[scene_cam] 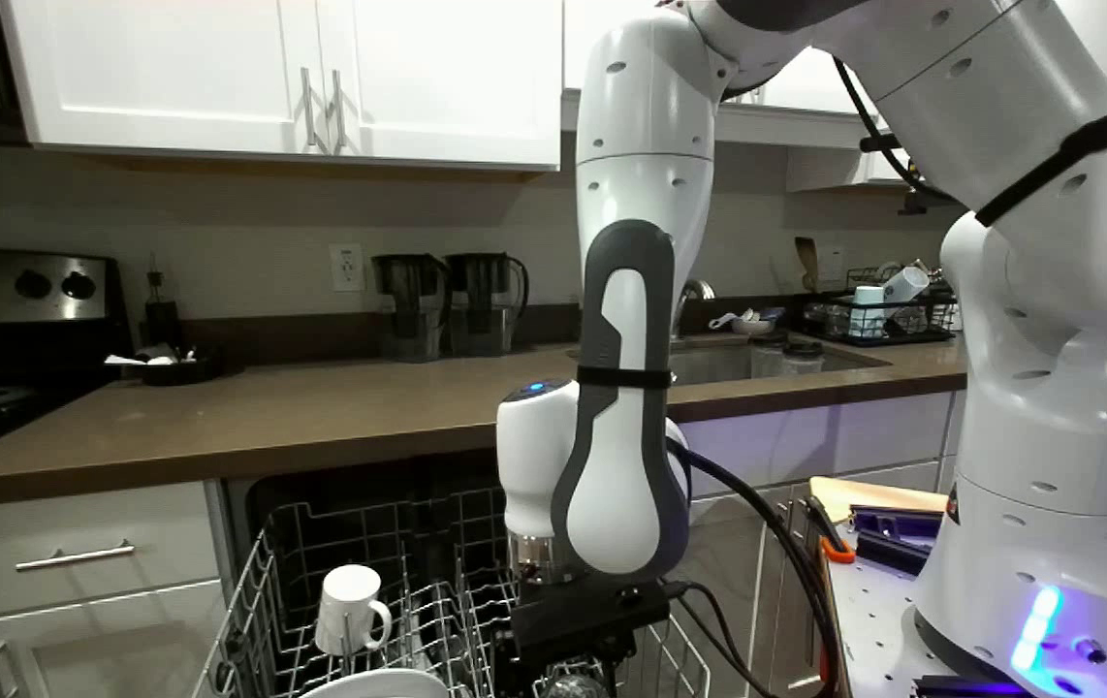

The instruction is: Move the cups to the back left corner of the dishwater

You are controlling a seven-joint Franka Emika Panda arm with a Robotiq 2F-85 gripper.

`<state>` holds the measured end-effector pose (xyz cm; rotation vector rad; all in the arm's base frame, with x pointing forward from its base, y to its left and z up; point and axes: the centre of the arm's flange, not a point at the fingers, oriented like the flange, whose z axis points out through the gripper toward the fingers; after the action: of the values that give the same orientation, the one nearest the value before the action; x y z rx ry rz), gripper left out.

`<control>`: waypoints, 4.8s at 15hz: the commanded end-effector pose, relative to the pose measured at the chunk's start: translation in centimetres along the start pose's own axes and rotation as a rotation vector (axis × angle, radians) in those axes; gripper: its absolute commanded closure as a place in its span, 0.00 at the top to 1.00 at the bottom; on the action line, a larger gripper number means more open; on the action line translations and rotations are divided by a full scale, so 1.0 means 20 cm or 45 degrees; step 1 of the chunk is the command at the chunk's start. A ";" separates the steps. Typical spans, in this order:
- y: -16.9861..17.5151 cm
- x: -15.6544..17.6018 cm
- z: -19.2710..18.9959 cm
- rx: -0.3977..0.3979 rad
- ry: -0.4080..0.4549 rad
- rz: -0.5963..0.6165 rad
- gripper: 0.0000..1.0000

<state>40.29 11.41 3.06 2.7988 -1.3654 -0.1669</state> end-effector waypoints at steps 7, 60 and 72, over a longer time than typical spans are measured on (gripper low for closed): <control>0.03 0.05 0.13 0.005 -0.040 0.014 1.00; 0.19 0.08 -0.50 -0.025 0.063 0.043 0.64; -0.06 0.53 -0.63 0.046 0.193 -0.029 0.64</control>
<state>46.10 4.54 14.31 2.7796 -1.3493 0.0648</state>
